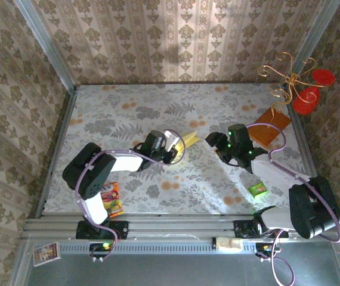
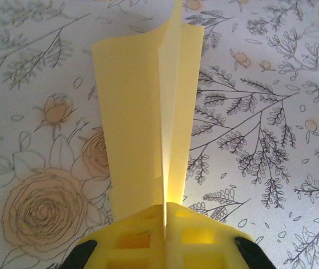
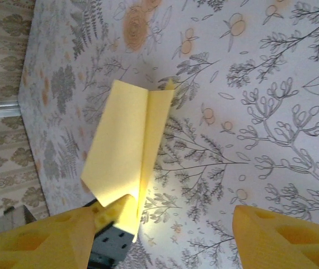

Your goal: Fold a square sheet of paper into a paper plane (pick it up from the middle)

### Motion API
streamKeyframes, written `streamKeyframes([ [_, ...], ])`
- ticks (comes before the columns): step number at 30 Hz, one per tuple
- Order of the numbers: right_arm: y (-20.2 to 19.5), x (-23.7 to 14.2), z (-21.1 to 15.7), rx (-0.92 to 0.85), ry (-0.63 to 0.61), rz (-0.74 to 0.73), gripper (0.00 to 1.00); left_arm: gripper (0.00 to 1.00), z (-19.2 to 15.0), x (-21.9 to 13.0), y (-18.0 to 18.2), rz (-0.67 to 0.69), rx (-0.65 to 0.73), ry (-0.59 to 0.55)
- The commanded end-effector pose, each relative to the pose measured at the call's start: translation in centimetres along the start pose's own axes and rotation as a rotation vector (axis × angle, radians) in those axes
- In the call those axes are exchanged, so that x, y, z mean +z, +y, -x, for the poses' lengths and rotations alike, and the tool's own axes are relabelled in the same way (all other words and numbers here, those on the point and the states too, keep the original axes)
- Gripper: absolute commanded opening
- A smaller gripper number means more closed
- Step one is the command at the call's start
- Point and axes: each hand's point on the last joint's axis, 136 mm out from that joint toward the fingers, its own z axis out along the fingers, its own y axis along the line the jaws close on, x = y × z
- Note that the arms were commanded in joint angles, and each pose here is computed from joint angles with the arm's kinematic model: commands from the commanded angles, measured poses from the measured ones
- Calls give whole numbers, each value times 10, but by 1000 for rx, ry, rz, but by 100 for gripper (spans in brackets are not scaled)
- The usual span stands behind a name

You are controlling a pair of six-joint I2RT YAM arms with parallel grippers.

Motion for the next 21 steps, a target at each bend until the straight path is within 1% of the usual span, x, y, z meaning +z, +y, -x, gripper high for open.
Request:
streamKeyframes([
  [1,-12,2,3,-21,-18,-52,68,5,5,-7,-14,-139,-178,41],
  [5,-13,8,-1,-28,5,-52,68,5,5,-7,-18,-216,-273,95],
  [8,-14,14,-5,-39,30,-56,68,4,3,-5,-21,-232,-294,124],
  [15,-18,29,-16,-54,84,-78,68,5,-7,1,-20,-227,-308,178],
  [21,-17,36,-22,-73,112,-84,68,6,-12,5,-28,-238,-281,202],
])
